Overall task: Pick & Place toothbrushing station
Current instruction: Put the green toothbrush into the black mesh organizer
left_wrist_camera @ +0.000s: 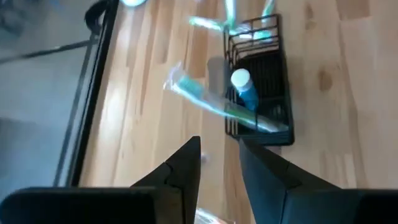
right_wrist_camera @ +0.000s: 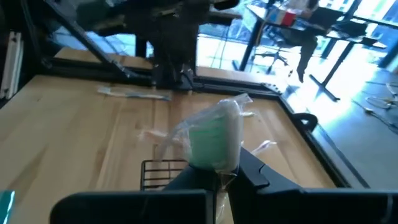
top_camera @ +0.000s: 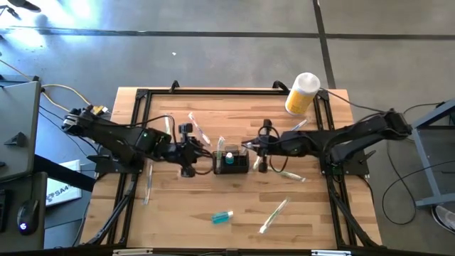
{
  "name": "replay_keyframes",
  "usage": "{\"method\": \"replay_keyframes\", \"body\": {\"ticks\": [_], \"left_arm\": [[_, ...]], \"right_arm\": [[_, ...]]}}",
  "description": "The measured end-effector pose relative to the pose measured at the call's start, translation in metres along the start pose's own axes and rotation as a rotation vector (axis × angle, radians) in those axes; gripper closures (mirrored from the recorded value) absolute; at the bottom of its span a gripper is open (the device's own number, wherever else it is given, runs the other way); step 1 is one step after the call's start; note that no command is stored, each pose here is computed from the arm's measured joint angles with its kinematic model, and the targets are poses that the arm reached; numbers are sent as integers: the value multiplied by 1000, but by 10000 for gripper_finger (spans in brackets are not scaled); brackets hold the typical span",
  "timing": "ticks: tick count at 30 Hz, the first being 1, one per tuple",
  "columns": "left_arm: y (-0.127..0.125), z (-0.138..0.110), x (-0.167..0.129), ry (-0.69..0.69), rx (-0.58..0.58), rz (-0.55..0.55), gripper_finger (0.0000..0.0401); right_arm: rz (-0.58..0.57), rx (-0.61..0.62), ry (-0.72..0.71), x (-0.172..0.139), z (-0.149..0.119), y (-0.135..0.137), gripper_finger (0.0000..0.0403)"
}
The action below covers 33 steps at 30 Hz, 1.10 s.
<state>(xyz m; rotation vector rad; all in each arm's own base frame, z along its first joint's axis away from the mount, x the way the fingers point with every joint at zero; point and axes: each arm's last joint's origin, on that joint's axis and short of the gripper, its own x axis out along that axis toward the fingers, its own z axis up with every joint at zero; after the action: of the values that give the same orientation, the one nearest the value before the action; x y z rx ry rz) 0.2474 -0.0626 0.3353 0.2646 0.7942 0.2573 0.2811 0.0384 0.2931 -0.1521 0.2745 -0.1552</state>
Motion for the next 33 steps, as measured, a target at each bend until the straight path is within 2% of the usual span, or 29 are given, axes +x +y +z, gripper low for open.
{"method": "replay_keyframes", "body": {"ticks": [5,15,21,33], "left_arm": [[-4,-24,9,-79,-52,-19,295],[-12,-70,30,-185,-145,-40,295],[-15,-73,34,-226,-171,-90,295],[-15,-73,34,-225,-186,-97,295]], "right_arm": [[28,34,22,13,-7,-3,397],[13,134,37,15,-20,-6,396],[-13,202,52,17,-37,-14,397],[-15,255,70,18,-53,-17,396]]}}
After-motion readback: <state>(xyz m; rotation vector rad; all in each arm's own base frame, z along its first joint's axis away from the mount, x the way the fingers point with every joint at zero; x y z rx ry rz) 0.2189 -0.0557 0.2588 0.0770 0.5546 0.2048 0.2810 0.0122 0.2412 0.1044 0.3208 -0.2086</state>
